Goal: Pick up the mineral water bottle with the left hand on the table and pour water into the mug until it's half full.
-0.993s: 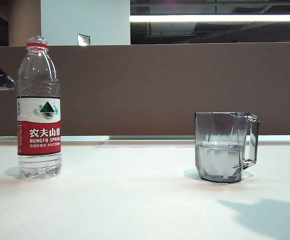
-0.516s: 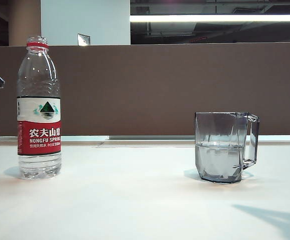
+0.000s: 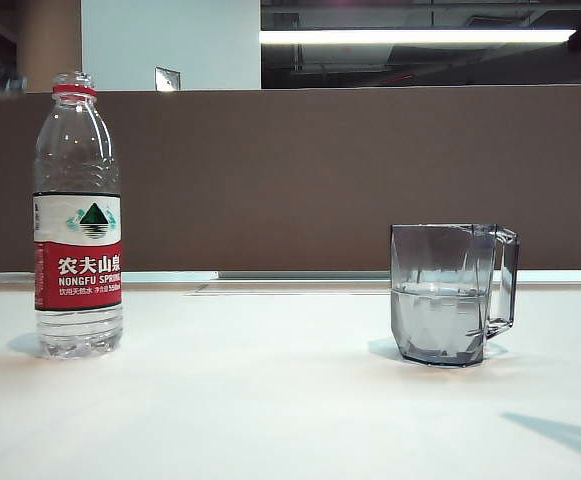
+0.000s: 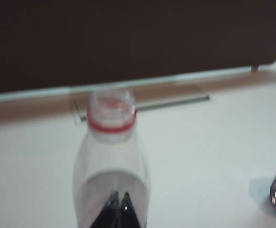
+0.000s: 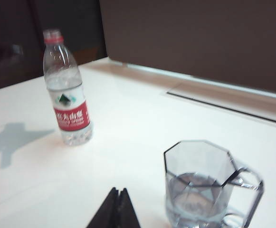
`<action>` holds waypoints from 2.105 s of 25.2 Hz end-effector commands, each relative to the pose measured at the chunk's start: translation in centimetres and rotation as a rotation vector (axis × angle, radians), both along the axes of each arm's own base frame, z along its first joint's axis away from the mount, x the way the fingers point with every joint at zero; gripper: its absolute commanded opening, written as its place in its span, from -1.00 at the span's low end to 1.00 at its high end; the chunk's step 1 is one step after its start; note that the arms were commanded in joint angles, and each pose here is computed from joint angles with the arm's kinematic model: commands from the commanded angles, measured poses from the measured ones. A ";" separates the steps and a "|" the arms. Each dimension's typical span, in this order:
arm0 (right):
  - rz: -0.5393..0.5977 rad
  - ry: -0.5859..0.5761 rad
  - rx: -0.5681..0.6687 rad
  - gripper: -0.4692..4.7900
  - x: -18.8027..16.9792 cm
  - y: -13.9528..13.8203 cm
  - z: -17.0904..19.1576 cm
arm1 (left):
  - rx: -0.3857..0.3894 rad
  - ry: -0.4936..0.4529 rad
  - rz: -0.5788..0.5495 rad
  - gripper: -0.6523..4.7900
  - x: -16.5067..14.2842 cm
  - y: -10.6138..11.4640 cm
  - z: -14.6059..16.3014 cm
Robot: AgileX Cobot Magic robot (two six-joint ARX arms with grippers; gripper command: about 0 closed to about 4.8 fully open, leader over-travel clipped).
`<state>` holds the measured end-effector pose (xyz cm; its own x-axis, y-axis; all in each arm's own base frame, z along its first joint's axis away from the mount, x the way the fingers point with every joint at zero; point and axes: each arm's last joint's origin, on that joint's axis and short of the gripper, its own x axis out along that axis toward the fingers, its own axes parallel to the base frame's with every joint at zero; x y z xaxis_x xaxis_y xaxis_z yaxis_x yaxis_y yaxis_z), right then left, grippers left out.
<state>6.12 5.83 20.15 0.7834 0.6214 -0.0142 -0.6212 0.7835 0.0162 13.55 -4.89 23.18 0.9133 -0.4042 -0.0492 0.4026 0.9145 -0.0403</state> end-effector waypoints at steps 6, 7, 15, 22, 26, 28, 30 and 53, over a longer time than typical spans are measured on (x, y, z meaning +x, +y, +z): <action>0.000 0.044 -0.046 -0.85 0.4 0.4 -2.0 | -0.068 -0.196 -0.003 -0.78 -0.1 0.1 2.2; 0.000 0.049 -0.051 -0.85 0.4 0.4 -2.2 | -0.069 -0.198 -0.003 -0.78 -0.1 0.1 2.2; 0.001 0.091 -0.094 -0.85 0.6 0.7 -4.2 | -0.080 -0.230 -0.002 -0.78 -0.8 0.3 2.6; 0.000 0.101 -0.106 -0.84 0.6 0.7 -4.4 | -0.121 -0.368 0.022 -0.78 -2.9 1.3 4.1; -0.001 0.105 -0.100 -0.84 0.6 0.7 -4.4 | -0.105 -0.444 0.190 -0.78 -3.8 3.3 4.3; 0.001 0.106 -0.100 -0.84 0.6 0.7 -4.4 | -0.101 -0.478 0.235 -0.78 -4.3 3.8 4.3; 0.000 0.106 -0.100 -0.84 0.6 0.7 -4.4 | -0.096 -0.508 0.276 -0.78 -4.8 4.3 4.1; 0.001 0.108 -0.102 -0.84 0.6 0.7 -4.4 | -0.038 -0.271 0.381 -0.78 -4.0 5.2 -4.5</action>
<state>6.76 6.51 15.38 0.7715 0.6095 -0.1824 -0.6205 0.7842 -0.0036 9.42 0.27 19.02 0.9631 -0.0356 0.2667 0.0400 0.9991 -0.0112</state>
